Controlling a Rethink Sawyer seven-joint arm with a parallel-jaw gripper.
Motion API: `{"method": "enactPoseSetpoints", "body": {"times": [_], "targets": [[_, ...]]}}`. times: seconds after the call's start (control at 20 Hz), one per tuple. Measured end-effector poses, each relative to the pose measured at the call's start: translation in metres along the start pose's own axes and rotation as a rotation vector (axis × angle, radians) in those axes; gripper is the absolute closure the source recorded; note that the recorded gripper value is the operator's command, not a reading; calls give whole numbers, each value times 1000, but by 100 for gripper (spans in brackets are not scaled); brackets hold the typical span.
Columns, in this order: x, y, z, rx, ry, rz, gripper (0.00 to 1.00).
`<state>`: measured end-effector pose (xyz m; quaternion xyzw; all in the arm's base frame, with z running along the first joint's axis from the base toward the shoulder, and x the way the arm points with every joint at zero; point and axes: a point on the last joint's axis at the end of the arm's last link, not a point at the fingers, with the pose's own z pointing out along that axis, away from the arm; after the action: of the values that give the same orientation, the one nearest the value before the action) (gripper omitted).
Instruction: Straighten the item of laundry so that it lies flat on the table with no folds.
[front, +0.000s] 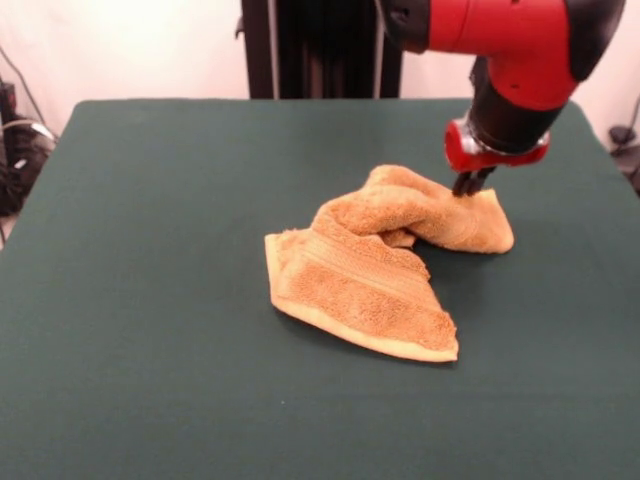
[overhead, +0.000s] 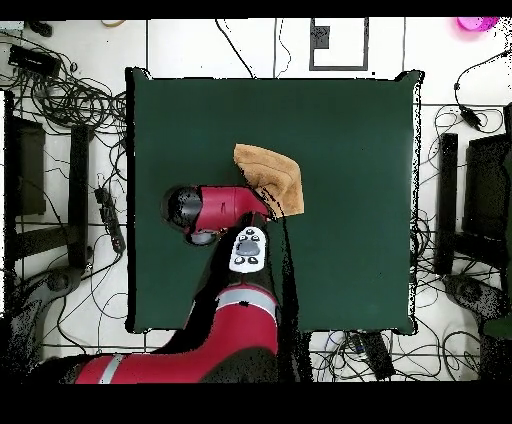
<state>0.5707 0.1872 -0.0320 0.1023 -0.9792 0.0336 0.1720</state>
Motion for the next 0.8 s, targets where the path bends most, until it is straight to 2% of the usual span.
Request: {"method": "enactPoseSetpoints", "body": {"times": [0.1,0.15,0.8], "targets": [[1,2,5,-8,8,-1,100],[2,6,8,-20,14,-4,0],[-2,12,9,-73,14,-6,0]]}}
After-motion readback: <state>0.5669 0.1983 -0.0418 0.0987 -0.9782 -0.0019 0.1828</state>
